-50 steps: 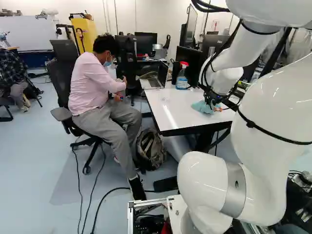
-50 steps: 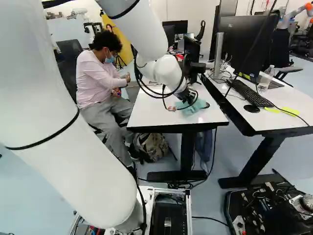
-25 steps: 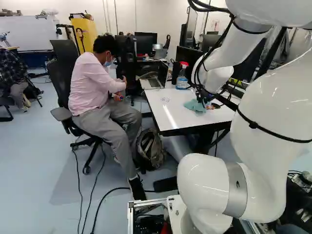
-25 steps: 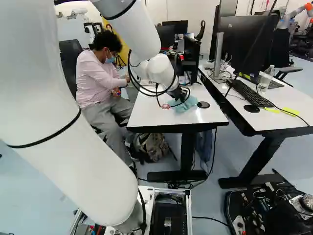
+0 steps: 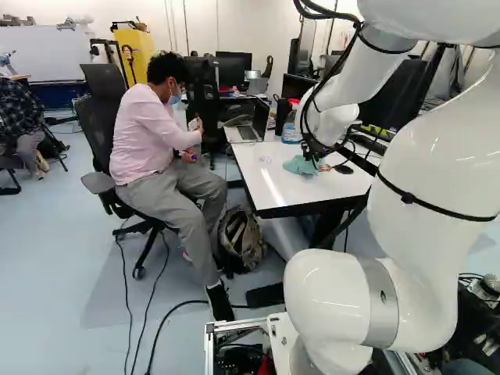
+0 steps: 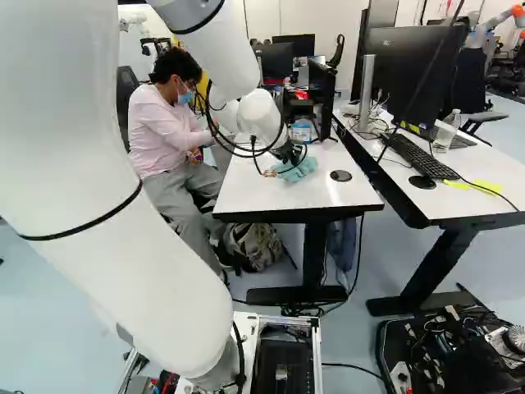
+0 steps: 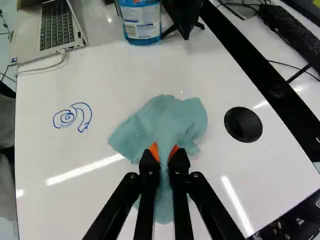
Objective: Clean the table with the green towel
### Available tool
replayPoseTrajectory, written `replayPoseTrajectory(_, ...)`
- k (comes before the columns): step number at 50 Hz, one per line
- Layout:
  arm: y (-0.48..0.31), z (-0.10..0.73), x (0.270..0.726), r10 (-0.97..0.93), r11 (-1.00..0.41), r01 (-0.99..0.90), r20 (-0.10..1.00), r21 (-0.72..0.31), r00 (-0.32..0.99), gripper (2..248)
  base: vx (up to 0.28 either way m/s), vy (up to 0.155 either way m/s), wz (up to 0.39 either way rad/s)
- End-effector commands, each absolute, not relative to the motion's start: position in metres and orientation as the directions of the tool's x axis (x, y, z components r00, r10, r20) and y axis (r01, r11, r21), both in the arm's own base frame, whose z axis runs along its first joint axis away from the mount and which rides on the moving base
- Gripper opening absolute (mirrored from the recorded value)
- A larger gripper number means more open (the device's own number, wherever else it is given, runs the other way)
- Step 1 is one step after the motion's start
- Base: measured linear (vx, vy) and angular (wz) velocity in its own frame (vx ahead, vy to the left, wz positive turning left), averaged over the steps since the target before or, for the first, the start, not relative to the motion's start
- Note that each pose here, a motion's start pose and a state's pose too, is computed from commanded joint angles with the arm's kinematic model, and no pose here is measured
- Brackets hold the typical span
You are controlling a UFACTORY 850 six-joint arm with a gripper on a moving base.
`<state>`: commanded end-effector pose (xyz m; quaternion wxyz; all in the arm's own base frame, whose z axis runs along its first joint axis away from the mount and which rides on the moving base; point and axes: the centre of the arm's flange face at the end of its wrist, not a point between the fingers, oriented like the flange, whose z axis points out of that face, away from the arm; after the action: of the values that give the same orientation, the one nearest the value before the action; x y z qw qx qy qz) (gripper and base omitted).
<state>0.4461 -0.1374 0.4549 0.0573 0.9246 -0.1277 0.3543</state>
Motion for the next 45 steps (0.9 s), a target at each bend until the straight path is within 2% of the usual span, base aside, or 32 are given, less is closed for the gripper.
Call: replayPoseTrajectory(45, -0.114, 0.456, 0.53, -0.124, -0.981, -0.192, 0.71, 0.016, 0.693, 37, 0.0, 0.0, 0.0)
